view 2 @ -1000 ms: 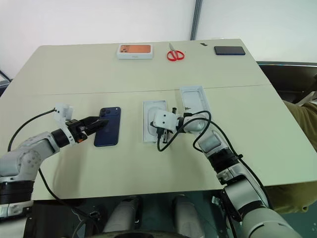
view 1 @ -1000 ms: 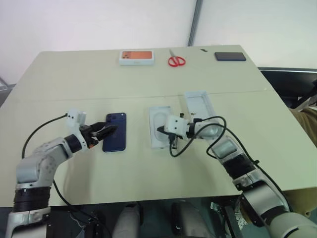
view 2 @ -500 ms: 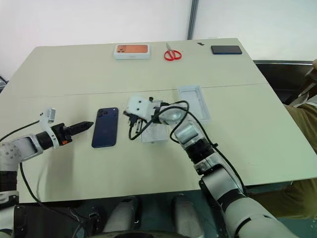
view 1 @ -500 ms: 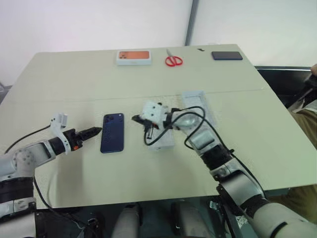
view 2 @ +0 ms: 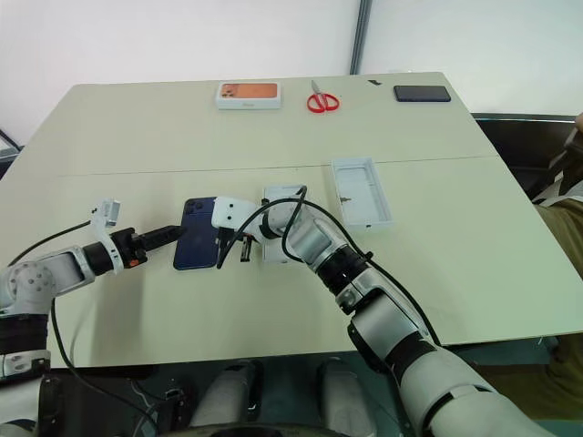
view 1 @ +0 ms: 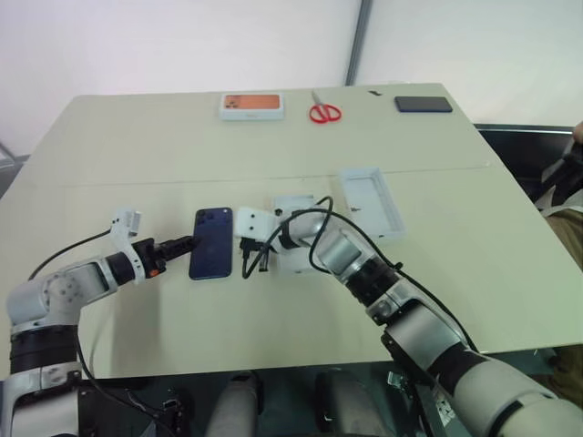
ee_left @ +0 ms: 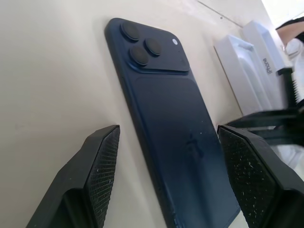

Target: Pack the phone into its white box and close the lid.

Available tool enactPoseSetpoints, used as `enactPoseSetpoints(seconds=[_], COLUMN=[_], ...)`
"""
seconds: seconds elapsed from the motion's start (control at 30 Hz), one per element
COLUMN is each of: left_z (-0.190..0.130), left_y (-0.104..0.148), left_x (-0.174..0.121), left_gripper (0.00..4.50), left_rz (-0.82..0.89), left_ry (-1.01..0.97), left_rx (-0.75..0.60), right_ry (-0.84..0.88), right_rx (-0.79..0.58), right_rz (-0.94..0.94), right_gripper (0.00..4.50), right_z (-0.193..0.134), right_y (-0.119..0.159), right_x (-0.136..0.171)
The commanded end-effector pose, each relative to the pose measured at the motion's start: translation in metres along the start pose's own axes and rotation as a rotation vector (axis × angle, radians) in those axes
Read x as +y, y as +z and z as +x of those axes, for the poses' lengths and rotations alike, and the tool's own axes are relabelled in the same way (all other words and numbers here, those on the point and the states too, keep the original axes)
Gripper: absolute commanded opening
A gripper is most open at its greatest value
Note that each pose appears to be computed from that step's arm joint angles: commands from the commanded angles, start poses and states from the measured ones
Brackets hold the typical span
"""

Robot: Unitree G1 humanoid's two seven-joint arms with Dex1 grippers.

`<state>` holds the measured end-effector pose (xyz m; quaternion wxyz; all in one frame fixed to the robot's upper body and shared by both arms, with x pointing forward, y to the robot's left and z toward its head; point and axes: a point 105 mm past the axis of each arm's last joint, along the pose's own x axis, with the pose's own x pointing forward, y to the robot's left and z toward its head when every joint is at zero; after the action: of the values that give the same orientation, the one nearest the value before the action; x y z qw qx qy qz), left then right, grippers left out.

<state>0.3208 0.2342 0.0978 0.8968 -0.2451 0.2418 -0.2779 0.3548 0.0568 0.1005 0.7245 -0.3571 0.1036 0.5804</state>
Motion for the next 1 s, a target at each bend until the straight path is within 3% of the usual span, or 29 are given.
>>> enactPoseSetpoints(seconds=[0.03,0.2,0.63,1.0], left_z=[0.015,0.019,0.038,0.037], left_y=[-0.054,-0.063,-0.046,-0.035], left_x=[-0.006,-0.007,-0.028,-0.016], left_gripper=[3.47,3.47,3.47,3.47], left_rz=[-0.051,-0.068,-0.251,-0.216], left_ry=[-0.028,-0.023,-0.13,-0.083], left_rx=[0.197,0.212,0.186,0.149], right_ry=[0.002,-0.018,-0.007,-0.014], right_rx=[-0.016,-0.003,0.014,0.008], right_rz=[-0.036,-0.053,-0.066,-0.069], right_gripper=[0.07,0.07,0.07,0.07], right_z=[0.002,0.001,-0.001,-0.001], right_y=[0.01,0.008,-0.008,-0.008], right_x=[0.001,-0.002,0.004,0.004])
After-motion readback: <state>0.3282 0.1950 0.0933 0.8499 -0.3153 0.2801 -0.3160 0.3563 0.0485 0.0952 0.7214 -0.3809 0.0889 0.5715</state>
